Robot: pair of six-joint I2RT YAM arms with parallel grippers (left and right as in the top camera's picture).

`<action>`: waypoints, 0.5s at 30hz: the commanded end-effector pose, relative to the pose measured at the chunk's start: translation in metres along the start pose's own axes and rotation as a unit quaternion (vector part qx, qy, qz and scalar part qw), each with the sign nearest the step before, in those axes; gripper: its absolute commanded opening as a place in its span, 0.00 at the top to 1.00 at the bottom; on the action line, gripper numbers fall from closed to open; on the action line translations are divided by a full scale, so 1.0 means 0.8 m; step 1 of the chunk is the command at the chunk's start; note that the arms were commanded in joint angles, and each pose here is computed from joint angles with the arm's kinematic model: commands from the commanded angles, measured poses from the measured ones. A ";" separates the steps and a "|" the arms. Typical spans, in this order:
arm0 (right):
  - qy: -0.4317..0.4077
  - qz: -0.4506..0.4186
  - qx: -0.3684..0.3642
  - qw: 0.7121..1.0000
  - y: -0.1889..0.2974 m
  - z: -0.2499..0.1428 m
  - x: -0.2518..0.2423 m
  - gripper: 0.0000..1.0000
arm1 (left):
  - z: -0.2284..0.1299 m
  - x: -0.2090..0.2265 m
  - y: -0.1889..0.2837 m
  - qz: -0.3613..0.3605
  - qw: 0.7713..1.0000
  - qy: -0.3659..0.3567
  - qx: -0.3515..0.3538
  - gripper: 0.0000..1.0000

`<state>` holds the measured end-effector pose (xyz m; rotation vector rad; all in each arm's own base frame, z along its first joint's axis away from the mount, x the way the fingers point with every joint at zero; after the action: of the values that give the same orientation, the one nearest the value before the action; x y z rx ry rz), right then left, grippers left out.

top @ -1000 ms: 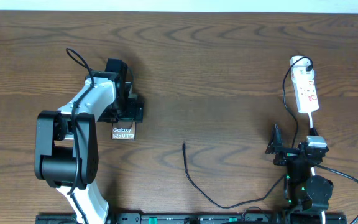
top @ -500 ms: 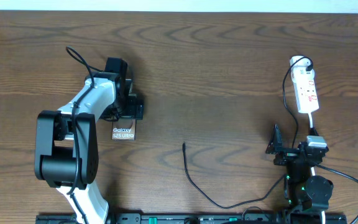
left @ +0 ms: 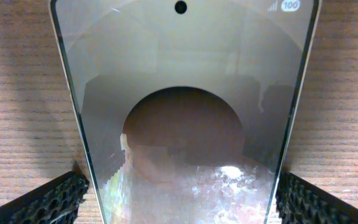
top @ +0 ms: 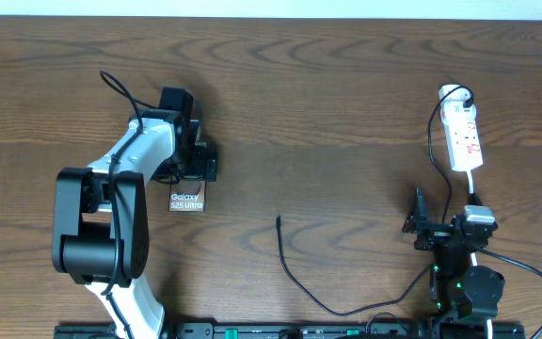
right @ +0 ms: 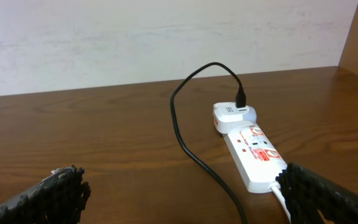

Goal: Plug charger to phone and switch on socket
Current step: 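Lower the open left gripper down around the phone's top edge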

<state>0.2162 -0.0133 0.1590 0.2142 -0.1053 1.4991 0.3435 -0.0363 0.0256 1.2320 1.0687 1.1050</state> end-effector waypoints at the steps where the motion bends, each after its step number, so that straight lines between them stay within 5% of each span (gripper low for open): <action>1: -0.007 -0.005 -0.001 1.000 0.000 0.000 -0.003 0.01 | -0.026 -0.002 -0.019 -0.006 0.999 -0.002 0.036 0.01; 15: -0.006 -0.005 -0.001 1.000 0.000 0.000 -0.002 0.01 | -0.028 -0.002 -0.019 -0.006 0.999 -0.002 0.040 0.01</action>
<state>0.2162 -0.0133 0.1590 0.2142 -0.1053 1.4991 0.3400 -0.0357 0.0253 1.2386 1.0729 1.1026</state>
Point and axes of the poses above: each gripper's point midway between its finger pads, its own y axis back along the fingers, its own x axis along the line the jaws close on, z = x × y, the point moved 3 cm from there along y, back along the fingers, and after that the axes turned 7 degrees about -y, right-handed, at the moved point
